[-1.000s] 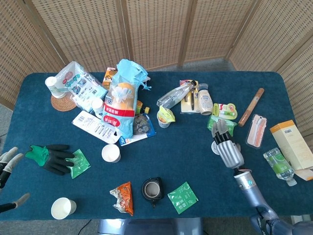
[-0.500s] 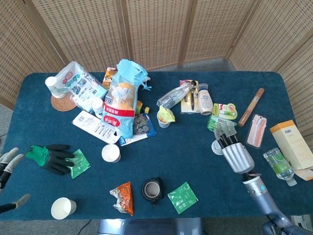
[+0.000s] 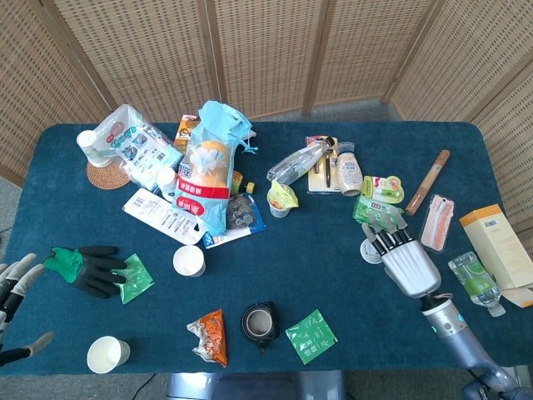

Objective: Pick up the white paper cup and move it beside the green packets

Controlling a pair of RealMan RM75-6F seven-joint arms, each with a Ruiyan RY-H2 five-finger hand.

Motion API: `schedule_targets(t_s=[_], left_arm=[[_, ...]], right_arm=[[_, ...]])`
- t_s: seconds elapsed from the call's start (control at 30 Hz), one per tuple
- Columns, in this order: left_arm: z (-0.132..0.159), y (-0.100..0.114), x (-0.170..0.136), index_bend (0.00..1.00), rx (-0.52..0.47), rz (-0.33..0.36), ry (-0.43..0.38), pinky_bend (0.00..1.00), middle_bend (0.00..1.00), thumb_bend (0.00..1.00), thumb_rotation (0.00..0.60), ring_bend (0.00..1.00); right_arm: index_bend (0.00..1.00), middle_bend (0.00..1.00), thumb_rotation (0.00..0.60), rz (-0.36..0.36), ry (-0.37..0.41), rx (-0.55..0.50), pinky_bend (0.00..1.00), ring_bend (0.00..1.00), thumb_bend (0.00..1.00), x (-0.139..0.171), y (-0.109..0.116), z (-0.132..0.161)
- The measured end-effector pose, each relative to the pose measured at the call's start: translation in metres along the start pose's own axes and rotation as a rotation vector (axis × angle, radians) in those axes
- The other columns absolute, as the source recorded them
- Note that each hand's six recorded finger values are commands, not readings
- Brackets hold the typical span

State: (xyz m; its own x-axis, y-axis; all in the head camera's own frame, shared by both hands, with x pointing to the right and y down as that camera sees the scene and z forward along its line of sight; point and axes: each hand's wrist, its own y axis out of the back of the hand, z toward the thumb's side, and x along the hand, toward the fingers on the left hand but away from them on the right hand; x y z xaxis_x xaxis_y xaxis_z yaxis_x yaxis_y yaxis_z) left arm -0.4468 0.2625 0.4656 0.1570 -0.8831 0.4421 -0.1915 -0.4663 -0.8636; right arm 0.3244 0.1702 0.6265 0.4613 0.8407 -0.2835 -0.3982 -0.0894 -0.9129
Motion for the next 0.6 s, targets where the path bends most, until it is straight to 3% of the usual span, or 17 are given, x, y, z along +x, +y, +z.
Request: schedule_targets(t_s=[0.3, 0.6], left_arm=[[0.000, -0.001, 0.000, 0.00, -0.001, -0.003, -0.002, 0.00, 0.00, 0.20, 0.600, 0.00], [0.000, -0.001, -0.001, 0.00, 0.001, -0.004, 0.005, 0.00, 0.00, 0.20, 0.600, 0.00]], right_arm=[[0.02, 0.00, 0.422, -0.005, -0.111, -0.424, 0.00, 0.00, 0.00, 0.004, 0.016, -0.019], [0.00, 0.00, 0.366, 0.054, -0.299, -0.606, 0.00, 0.00, 0.00, 0.032, 0.017, -0.040]])
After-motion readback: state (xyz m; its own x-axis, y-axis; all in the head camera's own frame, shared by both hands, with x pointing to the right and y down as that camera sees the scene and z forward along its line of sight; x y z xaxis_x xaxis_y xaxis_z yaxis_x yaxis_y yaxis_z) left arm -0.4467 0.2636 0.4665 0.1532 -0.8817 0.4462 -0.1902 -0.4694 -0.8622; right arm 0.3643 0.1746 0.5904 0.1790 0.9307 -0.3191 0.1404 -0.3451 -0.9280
